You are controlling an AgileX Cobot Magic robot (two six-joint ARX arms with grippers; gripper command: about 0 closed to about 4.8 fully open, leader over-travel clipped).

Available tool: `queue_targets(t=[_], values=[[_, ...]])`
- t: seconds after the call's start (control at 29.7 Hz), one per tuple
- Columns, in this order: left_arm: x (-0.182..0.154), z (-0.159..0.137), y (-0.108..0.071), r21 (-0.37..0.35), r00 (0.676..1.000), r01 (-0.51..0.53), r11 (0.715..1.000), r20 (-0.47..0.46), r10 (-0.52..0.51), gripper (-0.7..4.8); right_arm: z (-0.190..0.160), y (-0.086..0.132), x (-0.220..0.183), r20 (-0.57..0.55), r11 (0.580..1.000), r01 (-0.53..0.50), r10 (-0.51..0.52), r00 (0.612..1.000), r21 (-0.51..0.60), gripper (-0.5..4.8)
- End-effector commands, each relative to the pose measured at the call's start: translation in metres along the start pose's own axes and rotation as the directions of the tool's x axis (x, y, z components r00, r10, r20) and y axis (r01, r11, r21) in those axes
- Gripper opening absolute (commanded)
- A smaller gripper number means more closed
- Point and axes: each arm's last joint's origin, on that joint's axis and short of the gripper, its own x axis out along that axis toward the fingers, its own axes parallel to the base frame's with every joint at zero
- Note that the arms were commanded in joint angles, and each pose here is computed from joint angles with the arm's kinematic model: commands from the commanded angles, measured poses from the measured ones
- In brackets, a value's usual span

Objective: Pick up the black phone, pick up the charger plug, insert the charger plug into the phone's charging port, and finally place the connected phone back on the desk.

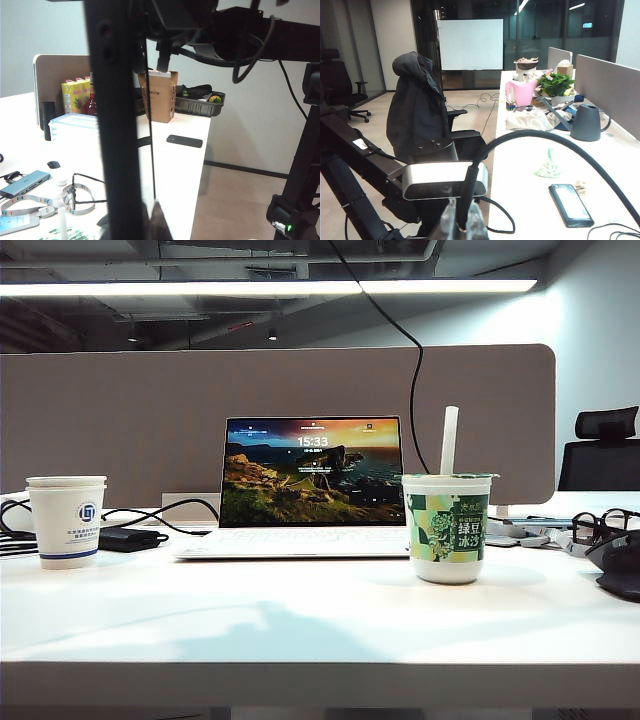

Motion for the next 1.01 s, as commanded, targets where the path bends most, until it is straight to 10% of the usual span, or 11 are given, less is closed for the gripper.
queue_targets(t=[0.03,1.01], values=[[-0.0001,0.0065,-0.0012,0.038,1.0,-0.004,0.999,0.031,0.003,-0.06,0.002,0.0029,0.001,0.003,1.0,-0.009,0.009,1.0,-0.012,-0.01],[-0.0001,0.0085,-0.001,0.045,0.998,-0.026,0.999,0.051,0.023,-0.06,-0.0011,0.0022,0.0005,-0.018,1.0,-0.005,0.005,1.0,-0.018,-0.01]])
